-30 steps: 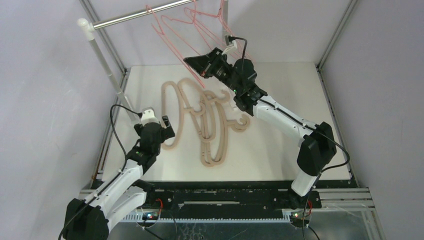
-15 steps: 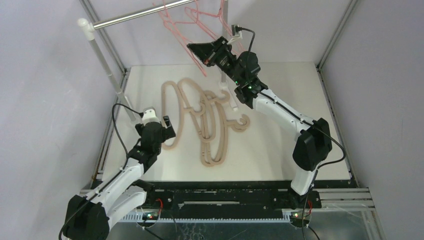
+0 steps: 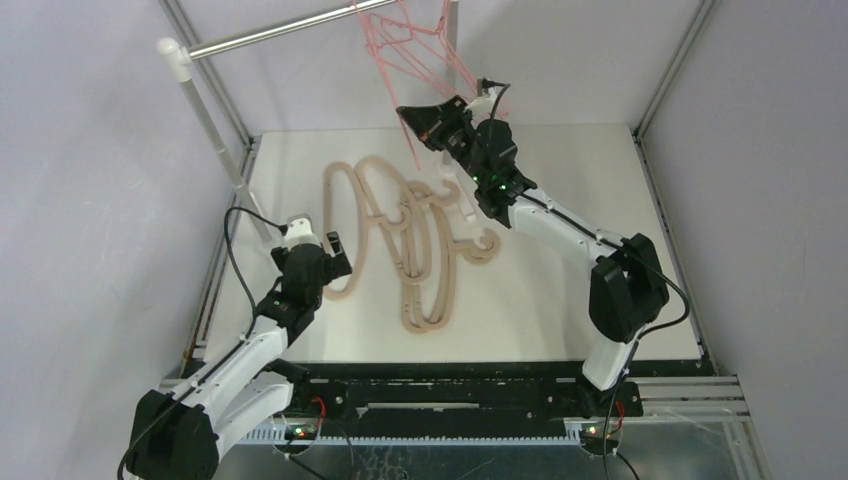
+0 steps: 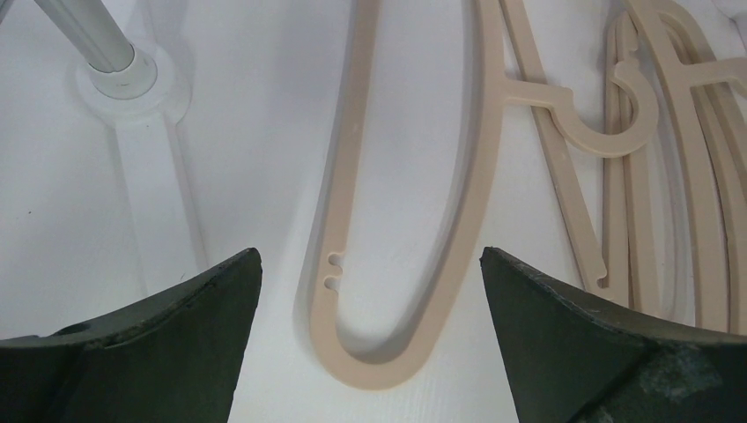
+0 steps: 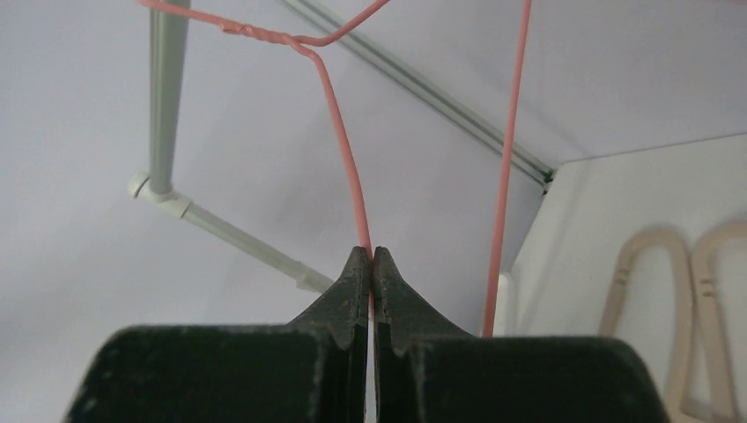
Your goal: Organize the hangers
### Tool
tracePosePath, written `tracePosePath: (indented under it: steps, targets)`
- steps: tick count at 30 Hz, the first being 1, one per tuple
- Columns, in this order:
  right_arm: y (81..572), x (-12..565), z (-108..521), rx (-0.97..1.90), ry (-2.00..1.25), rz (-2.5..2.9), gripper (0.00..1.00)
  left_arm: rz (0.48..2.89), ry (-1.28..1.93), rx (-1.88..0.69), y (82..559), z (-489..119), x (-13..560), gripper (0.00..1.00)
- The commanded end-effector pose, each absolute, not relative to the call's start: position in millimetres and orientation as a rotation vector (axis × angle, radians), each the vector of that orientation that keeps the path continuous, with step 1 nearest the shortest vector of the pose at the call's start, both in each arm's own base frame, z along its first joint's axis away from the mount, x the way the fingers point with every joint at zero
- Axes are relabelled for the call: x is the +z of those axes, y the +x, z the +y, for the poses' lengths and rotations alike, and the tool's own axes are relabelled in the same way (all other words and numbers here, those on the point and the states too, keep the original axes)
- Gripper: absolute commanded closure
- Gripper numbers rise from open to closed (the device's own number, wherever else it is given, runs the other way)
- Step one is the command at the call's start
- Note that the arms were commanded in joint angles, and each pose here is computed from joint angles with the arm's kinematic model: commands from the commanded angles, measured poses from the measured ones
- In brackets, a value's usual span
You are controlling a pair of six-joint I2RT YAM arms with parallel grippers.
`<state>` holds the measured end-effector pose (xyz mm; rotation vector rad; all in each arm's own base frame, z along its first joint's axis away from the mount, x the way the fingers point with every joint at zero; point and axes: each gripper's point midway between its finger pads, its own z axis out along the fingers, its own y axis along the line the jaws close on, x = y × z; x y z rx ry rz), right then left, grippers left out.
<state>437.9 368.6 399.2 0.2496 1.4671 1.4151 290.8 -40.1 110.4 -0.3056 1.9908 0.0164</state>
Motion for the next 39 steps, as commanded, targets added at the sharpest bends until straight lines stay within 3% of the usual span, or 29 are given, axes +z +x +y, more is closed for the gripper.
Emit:
tracePosePath:
  steps: [1, 22, 28, 34, 39]
  targets:
    - [429, 453, 325, 1.382, 0.314, 1.308, 1.0, 1.949, -0.318, -0.022, 297, -45, 121, 0.01]
    - [451, 464, 274, 1.316, 0.349, 1.26, 1.0, 1.95, -0.312, -0.026, 298, -46, 120, 0.01]
    - [418, 478, 278, 1.277, 0.22, 1.278, 0.67, 1.966, -0.291, -0.022, 302, -49, 120, 0.0]
    - [369, 479, 250, 1.059, 0.146, 1.304, 0.34, 2.019, -0.25, 0.019, 310, -52, 124, 0.0]
    - [316, 488, 214, 0.819, 0.106, 1.296, 0.26, 2.076, -0.258, 0.081, 318, -56, 118, 0.02]
